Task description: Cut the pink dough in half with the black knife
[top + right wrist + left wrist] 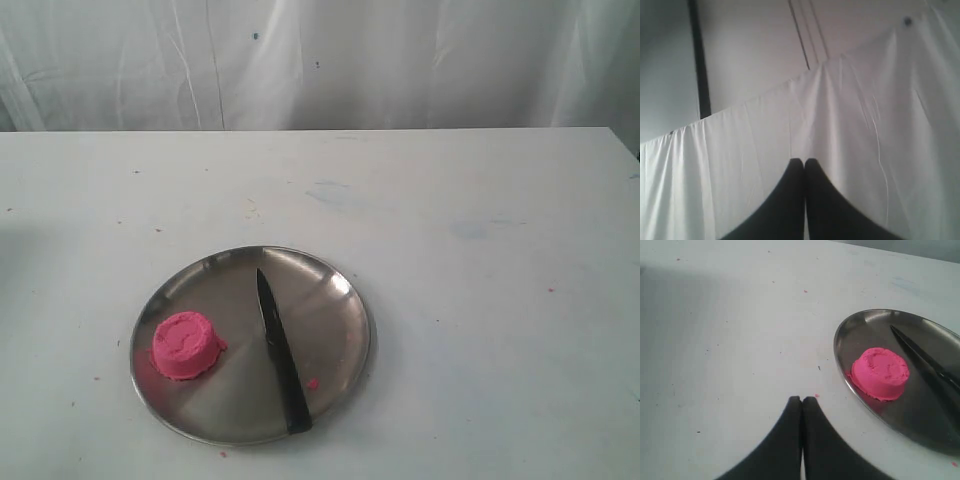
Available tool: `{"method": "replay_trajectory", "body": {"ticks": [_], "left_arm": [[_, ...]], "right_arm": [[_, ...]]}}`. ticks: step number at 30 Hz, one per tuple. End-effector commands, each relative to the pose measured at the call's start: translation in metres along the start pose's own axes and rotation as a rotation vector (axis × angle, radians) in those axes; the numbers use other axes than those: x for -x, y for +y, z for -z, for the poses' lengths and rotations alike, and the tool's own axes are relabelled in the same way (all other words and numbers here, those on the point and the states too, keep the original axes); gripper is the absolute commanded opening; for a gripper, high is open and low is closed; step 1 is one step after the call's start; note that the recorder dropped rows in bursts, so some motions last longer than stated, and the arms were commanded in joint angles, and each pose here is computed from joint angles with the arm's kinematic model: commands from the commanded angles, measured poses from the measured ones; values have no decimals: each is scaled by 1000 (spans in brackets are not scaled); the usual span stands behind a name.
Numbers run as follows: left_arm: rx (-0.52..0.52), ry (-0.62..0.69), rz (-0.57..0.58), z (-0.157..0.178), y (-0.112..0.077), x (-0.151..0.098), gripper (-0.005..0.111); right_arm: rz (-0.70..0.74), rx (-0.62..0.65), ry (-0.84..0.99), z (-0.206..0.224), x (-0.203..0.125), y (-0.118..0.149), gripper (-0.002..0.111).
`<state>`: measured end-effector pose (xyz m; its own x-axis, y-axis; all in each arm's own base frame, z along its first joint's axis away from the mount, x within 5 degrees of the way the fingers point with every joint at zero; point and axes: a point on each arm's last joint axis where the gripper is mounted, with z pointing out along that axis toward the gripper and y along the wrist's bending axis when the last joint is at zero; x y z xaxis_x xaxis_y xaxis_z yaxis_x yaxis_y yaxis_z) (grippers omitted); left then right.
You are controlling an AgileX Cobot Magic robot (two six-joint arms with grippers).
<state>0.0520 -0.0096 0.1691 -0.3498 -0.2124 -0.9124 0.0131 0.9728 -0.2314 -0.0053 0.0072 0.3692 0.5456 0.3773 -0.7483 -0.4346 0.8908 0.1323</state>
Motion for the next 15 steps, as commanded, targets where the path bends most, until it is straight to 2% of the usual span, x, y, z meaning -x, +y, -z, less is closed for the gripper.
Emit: {"method": "replay_trajectory", "body": {"ticks": [1,5,8,11,14,15], "left_arm": [[3,-6,1,0,0,-1,0],[3,-6,1,0,0,-1,0],[3,-6,1,0,0,-1,0],[3,-6,1,0,0,-1,0],[3,-6,1,0,0,-1,0],[3,-6,1,0,0,-1,0]], "right_arm": [[316,174,-1,-31,26,20,0],[512,238,113,-80,33,23,0],[658,186,212,-122,30,11,0],[745,-38,325,-161,18,-18,0],[742,-417,475,-178,-5,-60,0],[780,-502,541,-180,-15,-71,0]]}}
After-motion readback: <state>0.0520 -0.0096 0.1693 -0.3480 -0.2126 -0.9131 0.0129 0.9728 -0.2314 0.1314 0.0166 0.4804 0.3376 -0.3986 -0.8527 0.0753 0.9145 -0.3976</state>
